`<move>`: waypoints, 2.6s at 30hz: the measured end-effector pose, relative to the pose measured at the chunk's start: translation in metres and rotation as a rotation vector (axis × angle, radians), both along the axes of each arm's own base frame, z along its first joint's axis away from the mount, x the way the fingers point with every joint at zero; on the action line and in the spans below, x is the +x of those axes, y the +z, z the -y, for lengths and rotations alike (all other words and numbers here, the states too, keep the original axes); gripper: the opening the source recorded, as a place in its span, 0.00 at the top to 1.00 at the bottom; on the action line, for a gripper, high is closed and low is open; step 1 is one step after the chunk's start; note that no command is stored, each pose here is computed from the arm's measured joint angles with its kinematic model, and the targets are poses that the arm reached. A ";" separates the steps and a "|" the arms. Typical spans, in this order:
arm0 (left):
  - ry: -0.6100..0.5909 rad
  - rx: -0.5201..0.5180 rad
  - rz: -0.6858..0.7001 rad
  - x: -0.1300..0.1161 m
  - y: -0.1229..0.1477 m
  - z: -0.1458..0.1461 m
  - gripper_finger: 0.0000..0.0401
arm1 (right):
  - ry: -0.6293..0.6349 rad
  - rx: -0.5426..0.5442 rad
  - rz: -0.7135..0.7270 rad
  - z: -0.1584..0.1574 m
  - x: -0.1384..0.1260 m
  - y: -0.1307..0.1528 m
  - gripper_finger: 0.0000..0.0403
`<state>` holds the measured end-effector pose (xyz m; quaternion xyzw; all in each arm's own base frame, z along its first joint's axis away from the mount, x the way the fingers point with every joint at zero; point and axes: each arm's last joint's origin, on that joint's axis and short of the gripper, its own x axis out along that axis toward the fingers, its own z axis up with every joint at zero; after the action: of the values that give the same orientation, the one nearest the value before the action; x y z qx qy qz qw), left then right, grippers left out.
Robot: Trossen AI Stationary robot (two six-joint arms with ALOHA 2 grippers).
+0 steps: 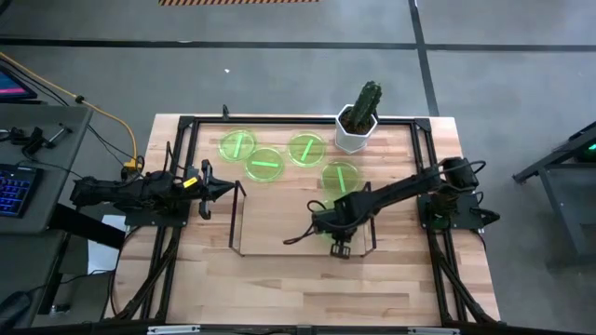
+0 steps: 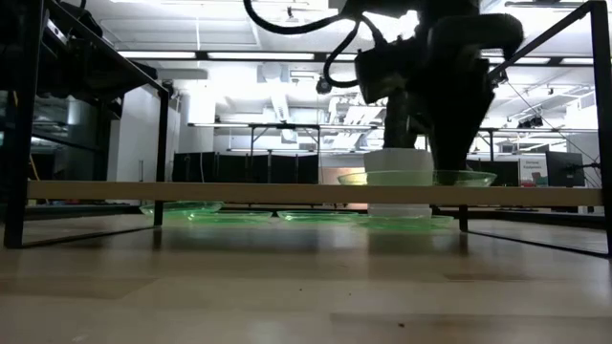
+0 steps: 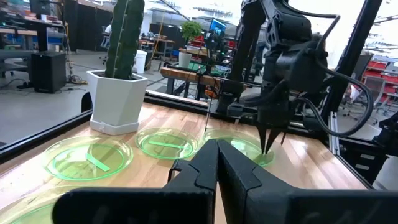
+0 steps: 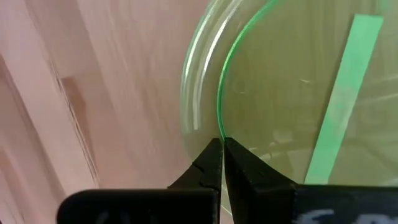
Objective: Place and stack plates onto a shelf
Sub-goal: Put the green transparent plate on the shelf
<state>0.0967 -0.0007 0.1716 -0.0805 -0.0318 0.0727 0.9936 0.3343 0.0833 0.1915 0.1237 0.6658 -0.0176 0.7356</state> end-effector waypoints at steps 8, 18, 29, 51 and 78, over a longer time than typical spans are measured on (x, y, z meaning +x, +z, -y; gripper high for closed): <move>0.000 0.000 0.000 0.000 0.000 0.000 1.00 | 0.043 0.008 -0.023 -0.009 -0.005 0.000 1.00; 0.001 0.000 0.000 0.000 0.000 0.000 1.00 | 0.092 -0.053 0.119 -0.008 -0.014 0.045 1.00; 0.000 0.000 0.003 0.000 0.000 0.000 1.00 | -0.222 -0.177 0.656 0.039 -0.055 0.156 1.00; 0.352 -0.389 0.185 0.006 0.141 -0.022 0.96 | -0.468 -0.257 0.823 0.063 -0.091 0.192 1.00; 0.318 -0.666 -1.077 0.085 0.039 -0.164 0.63 | -0.408 -0.259 0.761 0.065 -0.094 0.188 1.00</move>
<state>0.1816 0.1637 0.2109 -0.3306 0.4833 0.2547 0.7696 0.2401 0.0181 0.3797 0.1568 0.3021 -0.1988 0.9190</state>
